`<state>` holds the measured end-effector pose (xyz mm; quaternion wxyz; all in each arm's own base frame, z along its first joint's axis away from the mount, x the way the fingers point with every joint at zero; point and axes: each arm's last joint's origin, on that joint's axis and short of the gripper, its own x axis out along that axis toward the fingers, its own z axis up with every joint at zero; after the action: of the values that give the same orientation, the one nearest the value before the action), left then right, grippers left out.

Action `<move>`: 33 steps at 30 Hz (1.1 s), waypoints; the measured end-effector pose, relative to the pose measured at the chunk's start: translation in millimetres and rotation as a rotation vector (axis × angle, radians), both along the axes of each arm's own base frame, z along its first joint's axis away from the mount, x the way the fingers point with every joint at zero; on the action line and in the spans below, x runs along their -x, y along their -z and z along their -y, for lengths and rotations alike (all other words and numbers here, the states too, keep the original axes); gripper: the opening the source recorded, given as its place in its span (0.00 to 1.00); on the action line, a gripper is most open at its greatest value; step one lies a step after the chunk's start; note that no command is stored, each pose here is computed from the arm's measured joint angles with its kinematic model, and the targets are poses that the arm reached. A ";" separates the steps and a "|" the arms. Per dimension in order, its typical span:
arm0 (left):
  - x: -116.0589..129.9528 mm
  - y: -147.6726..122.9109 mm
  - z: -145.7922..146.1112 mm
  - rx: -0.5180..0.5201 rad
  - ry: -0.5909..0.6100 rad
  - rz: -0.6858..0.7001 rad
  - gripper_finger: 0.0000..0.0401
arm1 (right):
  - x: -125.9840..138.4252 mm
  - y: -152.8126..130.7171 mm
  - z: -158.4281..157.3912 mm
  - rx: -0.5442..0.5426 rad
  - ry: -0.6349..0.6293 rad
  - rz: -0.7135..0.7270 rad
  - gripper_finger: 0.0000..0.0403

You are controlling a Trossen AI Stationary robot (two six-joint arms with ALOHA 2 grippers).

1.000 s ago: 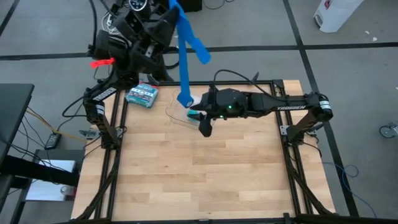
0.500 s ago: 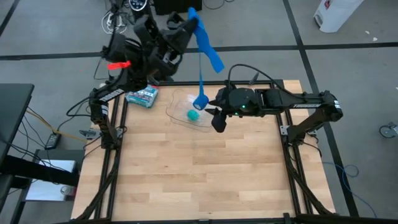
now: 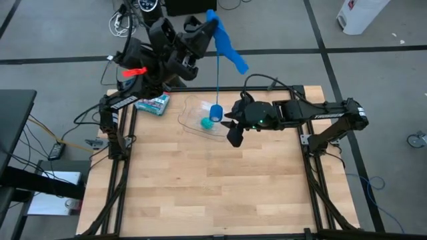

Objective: Roll bandage
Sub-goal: Roll the blue bandage

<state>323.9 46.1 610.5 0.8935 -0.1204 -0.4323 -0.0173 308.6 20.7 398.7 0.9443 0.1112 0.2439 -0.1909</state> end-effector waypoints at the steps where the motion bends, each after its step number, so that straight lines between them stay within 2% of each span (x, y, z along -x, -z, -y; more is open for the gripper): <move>1: 0.1 -0.1 -0.1 0.000 -0.006 0.002 0.01 | -0.2 -0.3 -0.1 0.001 -0.002 0.003 0.37; 14: 3.2 -2.9 4.7 -0.002 -0.018 0.049 0.01 | -6.6 -7.3 5.1 0.041 0.015 0.086 0.37; 33: 14.8 -10.2 4.7 0.003 -0.071 0.188 0.01 | -9.9 -15.6 7.0 0.127 0.032 0.152 0.37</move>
<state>309.1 41.4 620.7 0.8488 -0.1039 -0.5184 0.0039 318.6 13.7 414.3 0.9621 0.0691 0.1571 -0.2119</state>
